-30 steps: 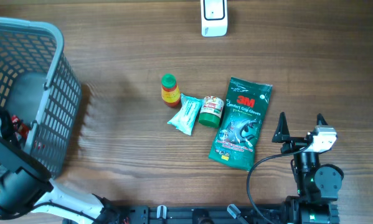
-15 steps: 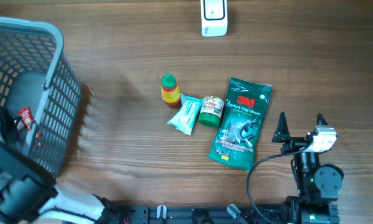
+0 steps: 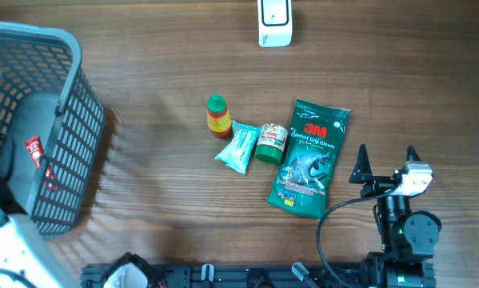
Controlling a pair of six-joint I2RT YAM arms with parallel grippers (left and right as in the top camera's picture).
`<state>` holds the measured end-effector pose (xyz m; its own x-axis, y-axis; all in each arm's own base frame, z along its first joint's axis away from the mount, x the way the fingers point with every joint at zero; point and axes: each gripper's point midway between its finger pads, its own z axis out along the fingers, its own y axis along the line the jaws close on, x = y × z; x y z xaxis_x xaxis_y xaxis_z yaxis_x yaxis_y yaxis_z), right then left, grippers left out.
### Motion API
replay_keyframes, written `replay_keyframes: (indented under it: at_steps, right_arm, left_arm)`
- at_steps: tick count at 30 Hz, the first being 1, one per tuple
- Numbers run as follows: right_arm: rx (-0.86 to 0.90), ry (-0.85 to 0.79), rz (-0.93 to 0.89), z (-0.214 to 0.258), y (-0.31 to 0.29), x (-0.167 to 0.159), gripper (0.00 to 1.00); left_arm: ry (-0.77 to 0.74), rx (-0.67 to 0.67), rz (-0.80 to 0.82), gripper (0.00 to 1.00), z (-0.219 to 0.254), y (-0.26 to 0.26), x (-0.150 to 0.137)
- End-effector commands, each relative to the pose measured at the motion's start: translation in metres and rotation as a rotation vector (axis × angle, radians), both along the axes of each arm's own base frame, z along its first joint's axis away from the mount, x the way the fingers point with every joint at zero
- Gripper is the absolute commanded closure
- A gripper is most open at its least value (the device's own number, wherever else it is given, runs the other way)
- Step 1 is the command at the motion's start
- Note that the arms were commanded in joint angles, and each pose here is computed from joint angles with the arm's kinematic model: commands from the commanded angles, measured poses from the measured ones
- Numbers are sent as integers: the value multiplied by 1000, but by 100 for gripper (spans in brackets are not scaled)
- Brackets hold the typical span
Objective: Scan the item barcode
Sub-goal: 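Place the pink pack on the table in front of the jar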
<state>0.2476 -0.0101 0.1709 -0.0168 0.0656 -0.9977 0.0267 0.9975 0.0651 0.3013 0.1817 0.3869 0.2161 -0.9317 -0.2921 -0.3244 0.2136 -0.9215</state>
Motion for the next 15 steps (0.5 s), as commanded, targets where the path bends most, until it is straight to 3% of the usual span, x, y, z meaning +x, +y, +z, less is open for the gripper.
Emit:
replay_keyframes:
  at_steps: [1,5,7,8,12,15]
  right_arm:
    - [14,-7,9,1,1,0,0]
    - [14,-7,9,1,1,0,0]
    - [14,-7,9,1,1,0,0]
    - [14,-7,9,1,1,0,0]
    - [14,-7,9,1,1,0,0]
    - [14,-7,9,1,1,0,0]
  left_arm:
    - [-60,138,-292,96,28,-86,10]
    - [-26,280,-642,96,15,-189,21]
    - [117,290,-736,96,-22,-226,19]
    - [317,292,-758,96,-66,-243,9]
    - [748,357,-820,96,-155,-273,-34]
    - [869,352,-893,96,-201,-306,-54]
